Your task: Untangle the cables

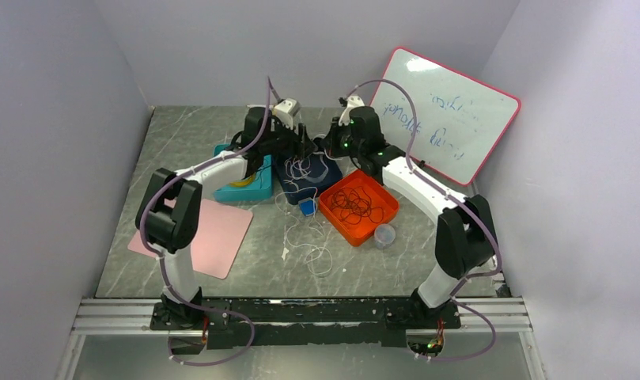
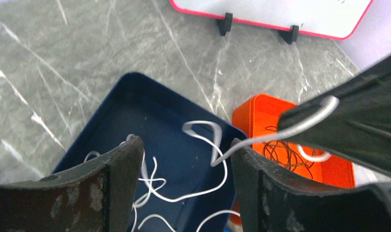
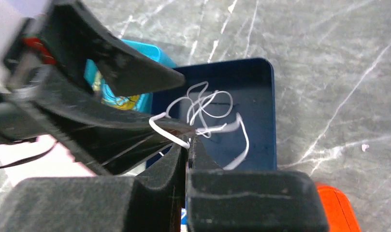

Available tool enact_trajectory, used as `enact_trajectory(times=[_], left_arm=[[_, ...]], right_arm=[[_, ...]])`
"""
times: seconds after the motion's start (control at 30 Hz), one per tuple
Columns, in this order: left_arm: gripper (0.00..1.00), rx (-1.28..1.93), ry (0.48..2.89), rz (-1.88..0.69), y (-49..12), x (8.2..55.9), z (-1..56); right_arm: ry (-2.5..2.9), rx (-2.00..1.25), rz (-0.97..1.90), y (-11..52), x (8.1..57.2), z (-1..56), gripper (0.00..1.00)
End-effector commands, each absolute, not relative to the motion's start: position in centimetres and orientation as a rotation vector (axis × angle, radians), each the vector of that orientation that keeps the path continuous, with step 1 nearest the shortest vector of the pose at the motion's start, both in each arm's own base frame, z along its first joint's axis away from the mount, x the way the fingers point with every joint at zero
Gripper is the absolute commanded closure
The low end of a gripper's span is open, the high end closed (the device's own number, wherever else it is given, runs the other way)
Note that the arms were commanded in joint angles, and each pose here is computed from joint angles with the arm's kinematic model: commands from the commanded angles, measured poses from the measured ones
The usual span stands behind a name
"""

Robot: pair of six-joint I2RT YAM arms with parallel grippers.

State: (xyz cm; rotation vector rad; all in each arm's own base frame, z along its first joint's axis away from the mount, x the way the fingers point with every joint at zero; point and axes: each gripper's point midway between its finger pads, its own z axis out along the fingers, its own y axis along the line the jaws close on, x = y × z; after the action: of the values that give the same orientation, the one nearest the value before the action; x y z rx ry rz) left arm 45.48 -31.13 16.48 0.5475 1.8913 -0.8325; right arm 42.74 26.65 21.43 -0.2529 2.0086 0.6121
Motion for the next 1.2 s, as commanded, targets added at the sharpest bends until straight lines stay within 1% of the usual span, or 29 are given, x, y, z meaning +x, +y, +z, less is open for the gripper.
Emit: enact_trajectory(times=[0.0, 0.07, 0.1, 0.17, 0.5, 0.7, 0.77, 0.83, 0.87, 0.9, 0.97, 1.17], left_arm=[[0.25, 0.485, 1.881, -0.825, -29.7, 44.5, 17.8], [0.21, 0.47, 1.88, -0.824, -29.0, 43.5, 18.1], [0.21, 0.462, 1.893, -0.822, -28.6, 42.8, 17.6], [0.2, 0.448, 1.876, -0.817, -27.9, 41.6, 18.5], [0.19, 0.322, 1.833, -0.785, -24.6, 37.5, 21.9], [0.19, 0.305, 1.893, -0.769, -22.9, 34.4, 21.2], [0.19, 0.295, 1.914, -0.754, -22.2, 33.4, 20.5], [0.19, 0.288, 1.927, -0.743, -21.5, 32.5, 19.8], [0.19, 0.289, 1.932, -0.74, -21.3, 32.2, 19.5], [0.19, 0.294, 1.939, -0.739, -21.2, 31.8, 19.1], [0.19, 0.325, 1.951, -0.74, -21.2, 31.2, 18.6], [0.2, 0.459, 1.981, -0.734, -21.7, 30.7, 17.0]], right_arm=[[2.04, -0.227, 0.595, 25.6, 43.7, 19.1, 1.0], [2.055, -0.225, 0.594, 25.6, 44.0, 18.4, 1.0], [2.061, -0.226, 0.598, 25.8, 44.0, 18.0, 1.0], [2.072, -0.232, 0.61, 26.1, 44.1, 17.4, 1.0], [2.161, -0.325, 0.724, 28.9, 44.3, 13.4, 1.0], [2.228, -0.402, 0.698, 31.4, 44.2, 9.9, 1.0], [2.272, -0.436, 0.664, 32.1, 44.1, 7.7, 0.96], [2.287, -0.455, 0.633, 32.5, 44.2, 6.7, 0.91], [2.289, -0.457, 0.62, 32.6, 44.3, 6.5, 0.85], [2.283, -0.445, 0.599, 32.4, 44.5, 6.7, 0.77], [2.242, -0.412, 0.578, 31.9, 44.8, 8.3, 0.69], [2.081, -0.354, 0.513, 29.6, 44.3, 16.1, 0.55]])
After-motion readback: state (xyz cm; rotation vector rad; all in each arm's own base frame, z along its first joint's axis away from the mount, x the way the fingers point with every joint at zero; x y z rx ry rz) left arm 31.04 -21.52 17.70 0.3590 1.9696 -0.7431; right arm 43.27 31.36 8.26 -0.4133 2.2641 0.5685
